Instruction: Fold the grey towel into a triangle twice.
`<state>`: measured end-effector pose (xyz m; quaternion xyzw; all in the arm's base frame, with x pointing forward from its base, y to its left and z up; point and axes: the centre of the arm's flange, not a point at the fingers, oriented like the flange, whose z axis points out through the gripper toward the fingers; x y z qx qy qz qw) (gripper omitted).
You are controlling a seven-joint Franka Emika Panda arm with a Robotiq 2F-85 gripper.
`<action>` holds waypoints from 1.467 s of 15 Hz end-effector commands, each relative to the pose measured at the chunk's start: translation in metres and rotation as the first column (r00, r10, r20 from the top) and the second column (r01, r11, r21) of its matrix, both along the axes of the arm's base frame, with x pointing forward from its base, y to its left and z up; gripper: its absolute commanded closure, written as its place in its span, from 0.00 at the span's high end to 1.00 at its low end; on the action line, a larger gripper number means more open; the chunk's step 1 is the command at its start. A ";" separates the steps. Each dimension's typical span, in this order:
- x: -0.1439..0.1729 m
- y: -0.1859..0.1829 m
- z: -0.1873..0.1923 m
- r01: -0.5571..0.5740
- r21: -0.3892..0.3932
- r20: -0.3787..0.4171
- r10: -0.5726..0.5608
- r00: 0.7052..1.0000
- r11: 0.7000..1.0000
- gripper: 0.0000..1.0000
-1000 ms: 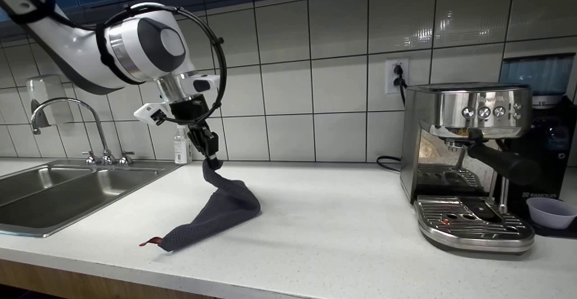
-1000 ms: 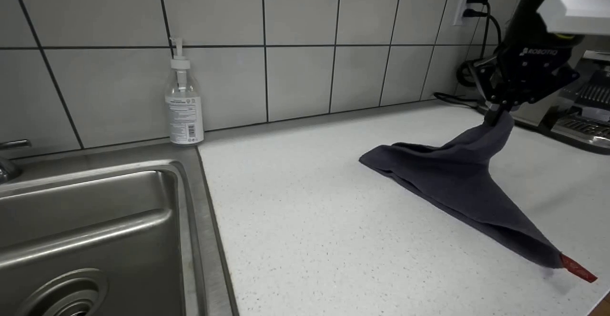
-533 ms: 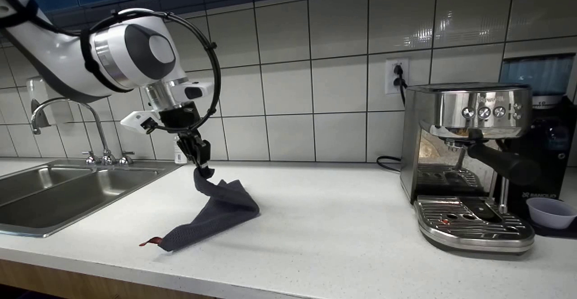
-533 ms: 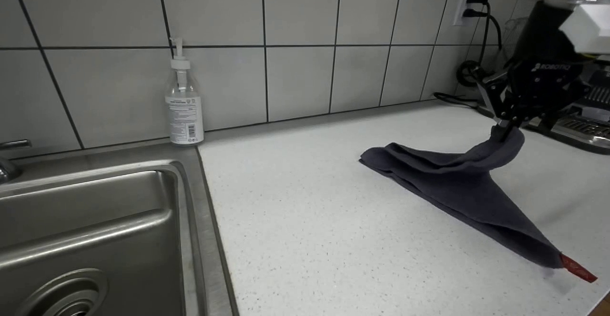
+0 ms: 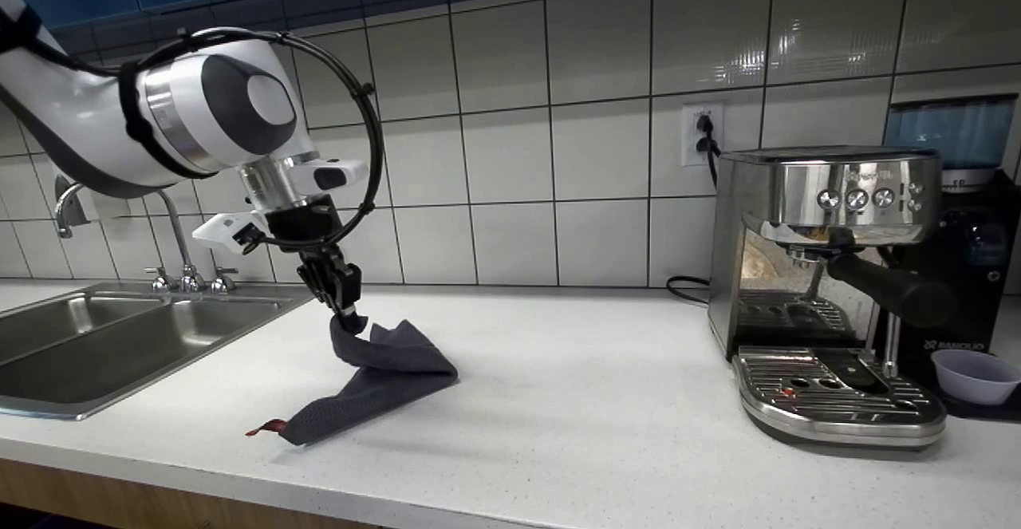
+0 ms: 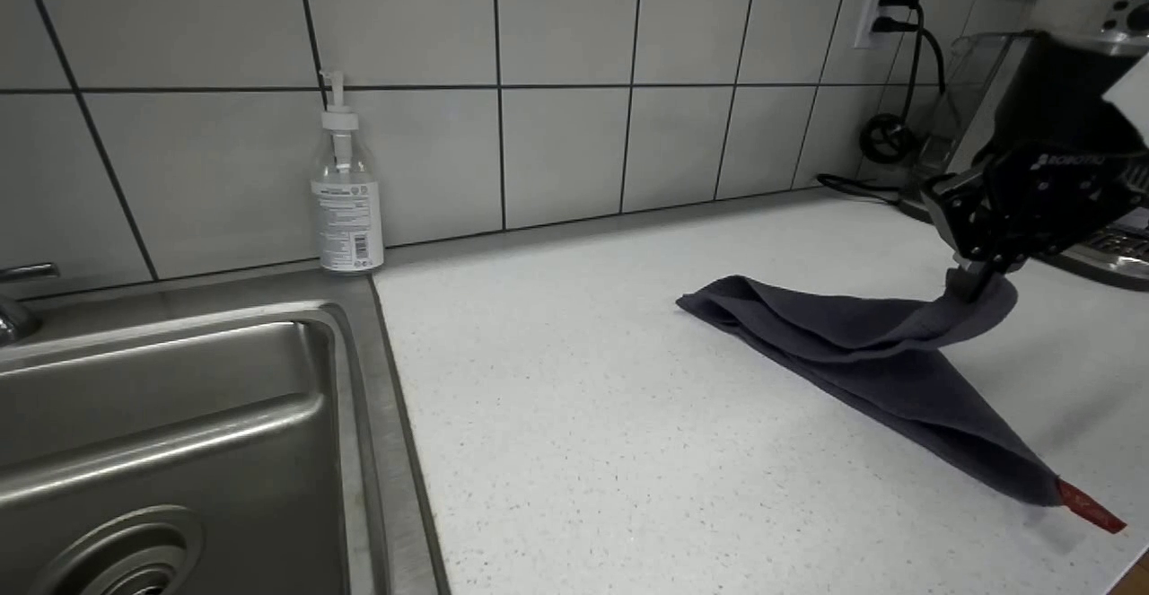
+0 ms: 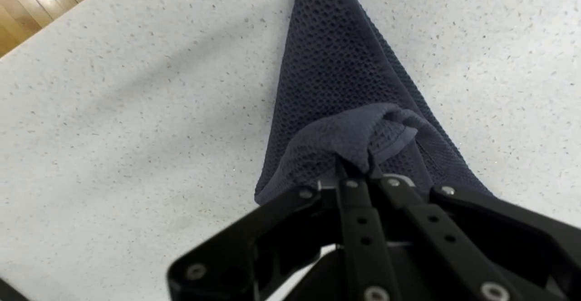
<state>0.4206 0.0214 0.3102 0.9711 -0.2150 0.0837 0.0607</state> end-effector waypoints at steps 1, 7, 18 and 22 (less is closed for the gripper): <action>-0.023 -0.003 0.005 -0.052 -0.025 0.022 0.053 0.998 0.998 0.01; -0.029 -0.005 0.006 -0.063 -0.034 0.016 0.064 0.998 0.997 0.47; -0.024 -0.011 0.007 -0.039 -0.025 -0.001 0.039 0.999 0.999 1.00; -0.025 -0.013 0.008 -0.118 -0.019 -0.047 0.117 0.992 0.993 1.00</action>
